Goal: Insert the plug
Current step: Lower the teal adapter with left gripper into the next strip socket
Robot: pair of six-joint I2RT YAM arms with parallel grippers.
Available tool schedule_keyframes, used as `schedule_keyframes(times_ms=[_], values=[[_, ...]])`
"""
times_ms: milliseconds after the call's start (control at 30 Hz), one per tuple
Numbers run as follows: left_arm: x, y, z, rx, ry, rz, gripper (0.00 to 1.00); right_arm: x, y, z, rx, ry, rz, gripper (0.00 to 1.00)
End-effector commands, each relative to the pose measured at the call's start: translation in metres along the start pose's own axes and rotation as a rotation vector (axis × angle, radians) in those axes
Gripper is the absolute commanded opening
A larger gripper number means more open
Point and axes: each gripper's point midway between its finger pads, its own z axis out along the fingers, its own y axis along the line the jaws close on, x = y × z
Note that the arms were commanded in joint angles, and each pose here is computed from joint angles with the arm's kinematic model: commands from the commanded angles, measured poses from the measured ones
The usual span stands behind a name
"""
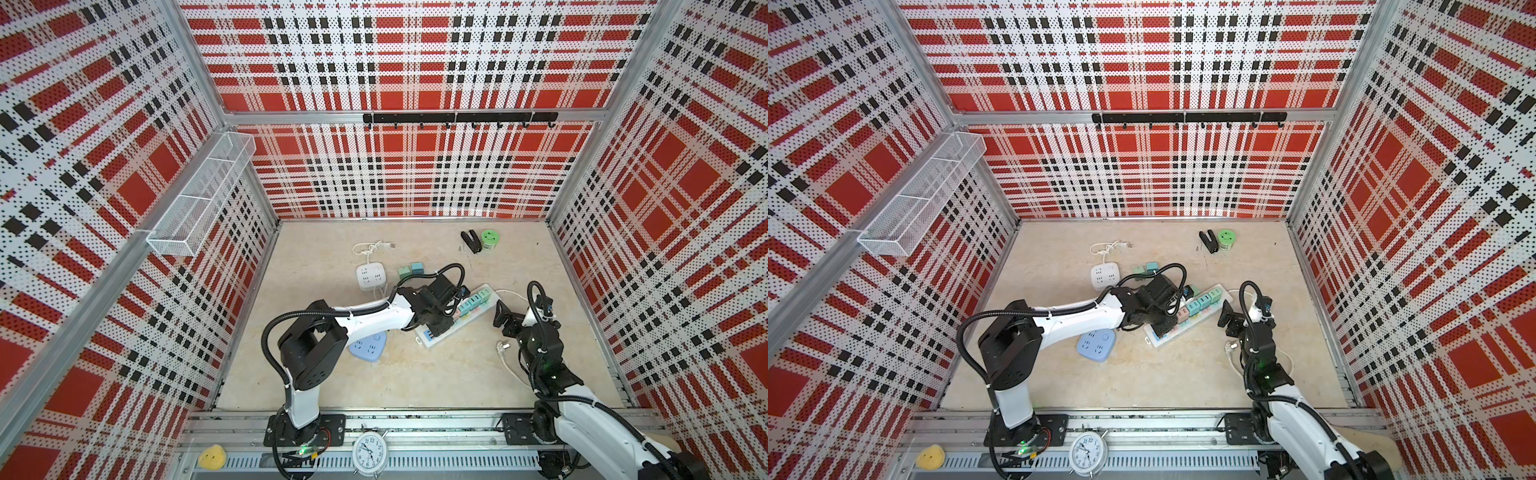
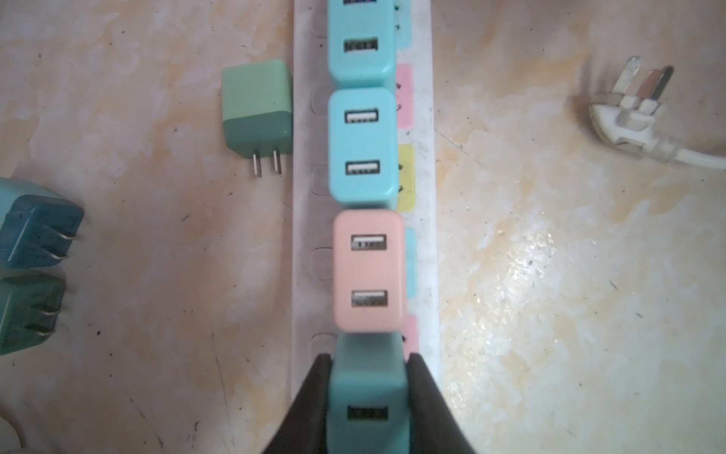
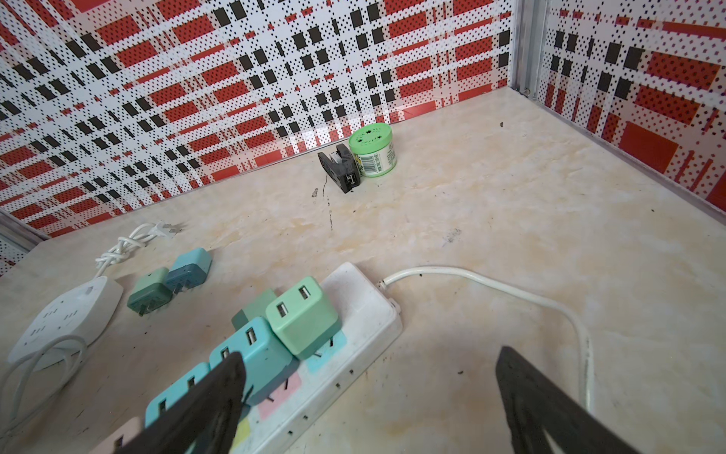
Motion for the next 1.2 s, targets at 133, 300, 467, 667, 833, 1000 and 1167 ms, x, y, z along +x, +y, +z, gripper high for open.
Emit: schedule_keyframes(times_ms=[133,300,467,667,833,1000,1167], values=[[0.014,0.002,0.019,0.001,0.085,0.002,0.0,-0.019,0.009,0.002,-0.028,-0.049,0.026,1.0],[0.021,0.003,0.029,0.05,0.121,-0.031,0.0,-0.018,0.009,0.002,-0.028,-0.046,0.025,1.0],[0.022,0.007,0.031,0.03,0.13,-0.029,0.0,-0.018,0.009,0.003,-0.027,-0.045,0.024,1.0],[0.029,0.018,0.03,-0.094,0.157,0.044,0.0,-0.017,0.009,0.003,-0.028,-0.038,0.022,1.0],[0.026,0.015,0.028,-0.03,0.107,0.014,0.0,-0.018,0.01,0.003,-0.03,-0.038,0.019,1.0],[0.022,0.016,0.023,-0.041,0.071,0.018,0.0,-0.018,0.011,0.004,-0.032,-0.038,0.019,1.0],[0.018,0.013,0.017,-0.024,0.044,0.003,0.47,-0.017,0.013,0.004,-0.044,-0.032,0.012,1.0]])
